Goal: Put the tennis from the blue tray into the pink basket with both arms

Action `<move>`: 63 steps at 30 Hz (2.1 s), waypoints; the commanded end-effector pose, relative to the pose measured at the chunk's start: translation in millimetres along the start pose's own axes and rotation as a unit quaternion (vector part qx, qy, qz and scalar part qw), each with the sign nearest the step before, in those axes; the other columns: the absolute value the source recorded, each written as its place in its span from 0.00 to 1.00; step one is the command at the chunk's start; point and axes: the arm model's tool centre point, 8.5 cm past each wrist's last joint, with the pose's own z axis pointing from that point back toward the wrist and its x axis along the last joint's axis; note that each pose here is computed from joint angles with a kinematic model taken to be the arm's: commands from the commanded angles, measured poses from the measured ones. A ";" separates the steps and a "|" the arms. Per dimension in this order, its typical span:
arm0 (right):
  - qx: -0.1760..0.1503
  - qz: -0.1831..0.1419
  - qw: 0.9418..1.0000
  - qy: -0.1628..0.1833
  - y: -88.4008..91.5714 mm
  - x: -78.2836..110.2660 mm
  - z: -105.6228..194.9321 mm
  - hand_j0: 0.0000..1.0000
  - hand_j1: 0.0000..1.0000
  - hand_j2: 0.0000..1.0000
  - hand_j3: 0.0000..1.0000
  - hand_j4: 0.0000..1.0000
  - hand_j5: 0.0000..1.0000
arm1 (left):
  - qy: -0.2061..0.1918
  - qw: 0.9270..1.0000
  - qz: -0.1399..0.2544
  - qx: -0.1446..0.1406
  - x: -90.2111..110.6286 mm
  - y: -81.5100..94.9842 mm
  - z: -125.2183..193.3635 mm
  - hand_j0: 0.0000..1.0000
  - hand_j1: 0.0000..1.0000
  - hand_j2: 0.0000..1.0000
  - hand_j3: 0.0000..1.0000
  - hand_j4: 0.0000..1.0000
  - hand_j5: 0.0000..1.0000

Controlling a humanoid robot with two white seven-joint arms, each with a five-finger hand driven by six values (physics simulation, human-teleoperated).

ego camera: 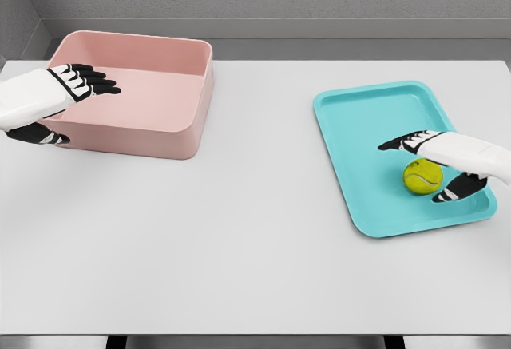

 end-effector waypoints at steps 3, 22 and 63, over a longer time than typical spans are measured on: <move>0.005 -0.036 0.997 0.068 4.2 -21.8 3.0 1.00 1.00 1.00 1.00 1.00 1.00 | 0.003 1.000 -0.001 -0.001 -1.5 1.7 2.9 1.00 1.00 1.00 1.00 1.00 1.00; 0.036 -0.069 0.990 0.116 26.7 -33.8 -5.5 1.00 1.00 1.00 1.00 1.00 1.00 | -0.010 1.000 -0.014 -0.015 7.7 5.9 5.4 1.00 1.00 1.00 1.00 1.00 1.00; 0.051 -0.074 0.989 0.122 26.7 -26.5 -22.9 0.53 0.53 0.53 0.53 0.53 0.53 | -0.009 1.000 -0.013 -0.016 7.0 4.9 5.8 1.00 1.00 1.00 1.00 1.00 1.00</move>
